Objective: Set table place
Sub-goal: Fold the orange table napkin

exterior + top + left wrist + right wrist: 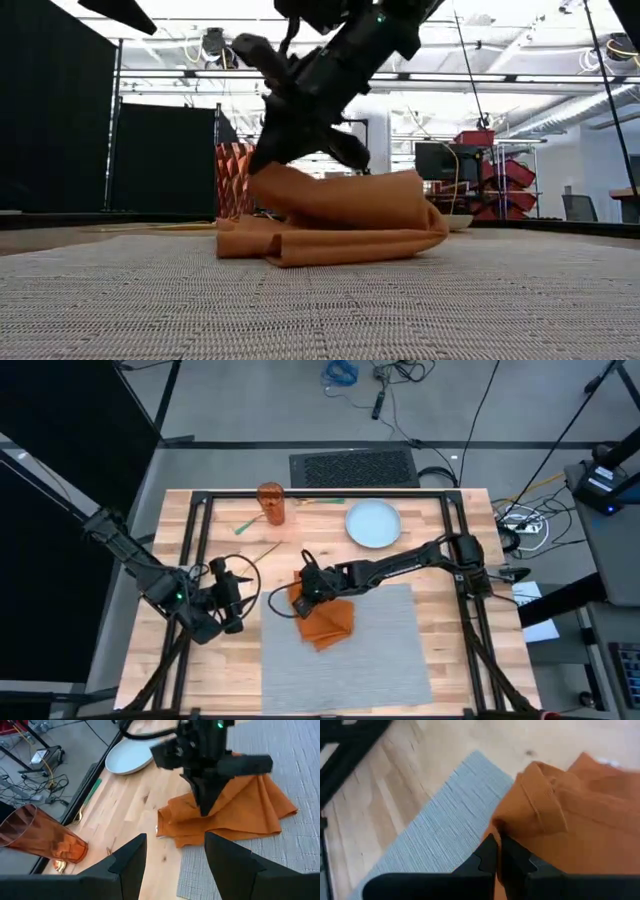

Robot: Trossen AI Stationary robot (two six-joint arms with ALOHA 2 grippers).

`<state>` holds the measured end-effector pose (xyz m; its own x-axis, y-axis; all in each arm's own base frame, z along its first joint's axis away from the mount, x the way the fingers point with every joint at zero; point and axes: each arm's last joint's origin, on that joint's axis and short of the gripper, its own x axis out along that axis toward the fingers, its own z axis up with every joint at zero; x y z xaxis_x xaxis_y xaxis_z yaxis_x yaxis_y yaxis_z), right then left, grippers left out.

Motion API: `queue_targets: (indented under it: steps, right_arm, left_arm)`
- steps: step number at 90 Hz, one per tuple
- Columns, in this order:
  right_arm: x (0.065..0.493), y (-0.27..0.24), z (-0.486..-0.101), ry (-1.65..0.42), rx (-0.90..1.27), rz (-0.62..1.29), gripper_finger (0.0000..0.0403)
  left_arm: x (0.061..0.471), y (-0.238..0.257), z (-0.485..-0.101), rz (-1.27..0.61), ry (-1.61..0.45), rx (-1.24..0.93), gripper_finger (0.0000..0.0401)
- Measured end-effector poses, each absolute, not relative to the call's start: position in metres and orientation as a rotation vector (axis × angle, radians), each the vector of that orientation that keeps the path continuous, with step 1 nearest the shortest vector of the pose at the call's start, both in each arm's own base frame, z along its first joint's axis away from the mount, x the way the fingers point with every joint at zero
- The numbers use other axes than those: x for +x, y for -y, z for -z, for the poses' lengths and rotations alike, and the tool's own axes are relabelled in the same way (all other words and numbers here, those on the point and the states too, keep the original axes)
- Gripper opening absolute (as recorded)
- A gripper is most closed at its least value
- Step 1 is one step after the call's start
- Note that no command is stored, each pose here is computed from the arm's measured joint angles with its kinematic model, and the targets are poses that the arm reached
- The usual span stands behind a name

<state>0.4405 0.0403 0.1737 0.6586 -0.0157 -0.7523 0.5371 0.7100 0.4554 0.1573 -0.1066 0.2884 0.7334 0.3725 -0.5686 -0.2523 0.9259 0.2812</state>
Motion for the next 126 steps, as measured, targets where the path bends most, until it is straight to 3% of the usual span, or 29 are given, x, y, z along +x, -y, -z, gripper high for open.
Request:
queue_targets:
  steps: [26, 38, 74, 101, 126]
  right_arm:
    - [0.451, -0.054, -0.171, -0.729, 0.732, 0.219, 0.0010]
    - [0.451, -0.057, -0.177, -0.703, 0.732, 0.199, 0.0040]
    - [0.437, -0.052, -0.164, -0.877, 0.661, 0.302, 0.0135]
    - [0.411, -0.054, -0.190, -0.944, 0.388, 0.439, 0.0131]
    - [0.383, -0.071, -0.189, -1.051, 0.348, 0.397, 0.0130]
  left_arm:
    - [0.155, 0.105, -0.287, -0.360, -0.677, 0.190, 0.0184]
    - [0.154, 0.104, -0.286, -0.373, -0.685, 0.184, 0.0184]
    - [0.154, 0.104, -0.286, -0.373, -0.684, 0.182, 0.0184]
    - [0.155, 0.105, -0.283, -0.384, -0.677, 0.150, 0.0184]
    - [0.156, 0.106, -0.281, -0.402, -0.648, 0.078, 0.0184]
